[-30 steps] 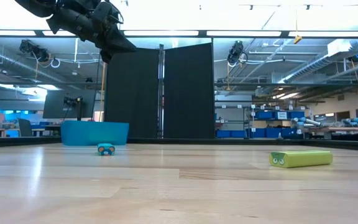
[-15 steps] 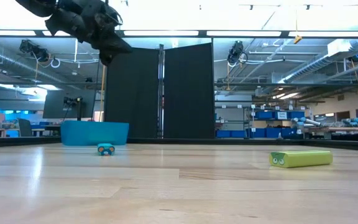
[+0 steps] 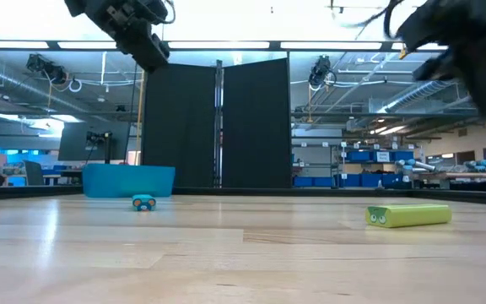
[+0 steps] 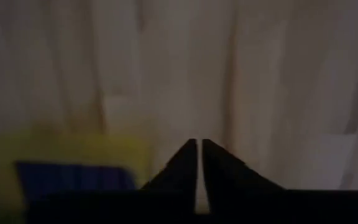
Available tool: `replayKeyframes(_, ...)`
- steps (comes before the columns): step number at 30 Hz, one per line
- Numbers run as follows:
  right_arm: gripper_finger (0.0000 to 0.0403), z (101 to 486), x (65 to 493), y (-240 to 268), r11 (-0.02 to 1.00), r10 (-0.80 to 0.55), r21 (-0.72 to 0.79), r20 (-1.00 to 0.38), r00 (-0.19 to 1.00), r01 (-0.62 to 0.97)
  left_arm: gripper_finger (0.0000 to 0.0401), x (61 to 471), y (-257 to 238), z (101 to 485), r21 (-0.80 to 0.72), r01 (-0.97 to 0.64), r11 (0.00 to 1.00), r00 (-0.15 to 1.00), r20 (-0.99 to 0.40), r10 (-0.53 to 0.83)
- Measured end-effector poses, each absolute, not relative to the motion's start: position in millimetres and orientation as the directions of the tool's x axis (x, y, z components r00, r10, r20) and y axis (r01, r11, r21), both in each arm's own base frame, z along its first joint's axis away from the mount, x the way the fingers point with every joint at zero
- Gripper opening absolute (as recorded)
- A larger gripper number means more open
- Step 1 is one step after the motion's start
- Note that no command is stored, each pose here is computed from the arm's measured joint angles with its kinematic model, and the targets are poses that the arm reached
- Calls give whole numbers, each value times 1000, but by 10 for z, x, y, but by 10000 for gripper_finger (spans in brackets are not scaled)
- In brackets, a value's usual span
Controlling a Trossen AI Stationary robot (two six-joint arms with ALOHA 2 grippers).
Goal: Sort blocks
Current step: Put the blue block into the transparent bin
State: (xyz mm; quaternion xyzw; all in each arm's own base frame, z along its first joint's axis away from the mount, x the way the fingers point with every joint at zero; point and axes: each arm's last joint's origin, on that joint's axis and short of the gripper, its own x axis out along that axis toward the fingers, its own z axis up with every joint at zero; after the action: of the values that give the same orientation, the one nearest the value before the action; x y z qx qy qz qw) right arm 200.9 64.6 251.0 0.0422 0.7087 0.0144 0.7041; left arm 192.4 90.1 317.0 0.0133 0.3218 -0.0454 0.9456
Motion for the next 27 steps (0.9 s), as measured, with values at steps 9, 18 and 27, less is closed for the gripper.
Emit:
replayKeyframes(9, 28, 2326, 1985, -31, 989, 91, 103, -989, 114, 105, 6, 2262, 760, 3161, 53, 314, 948, 544, -828, -134)
replayKeyframes(18, 14, 2410, 1861, -250, 987, 109, 129, -977, 184, 98, 17, 2715, 395, 2910, 27, 529, 848, 291, -945, -152)
replayKeyframes(27, 14, 2510, 1696, -260, 975, 192, 210, -961, 199, 73, 83, 3008, 60, 2448, -54, 646, 762, 91, -985, -147)
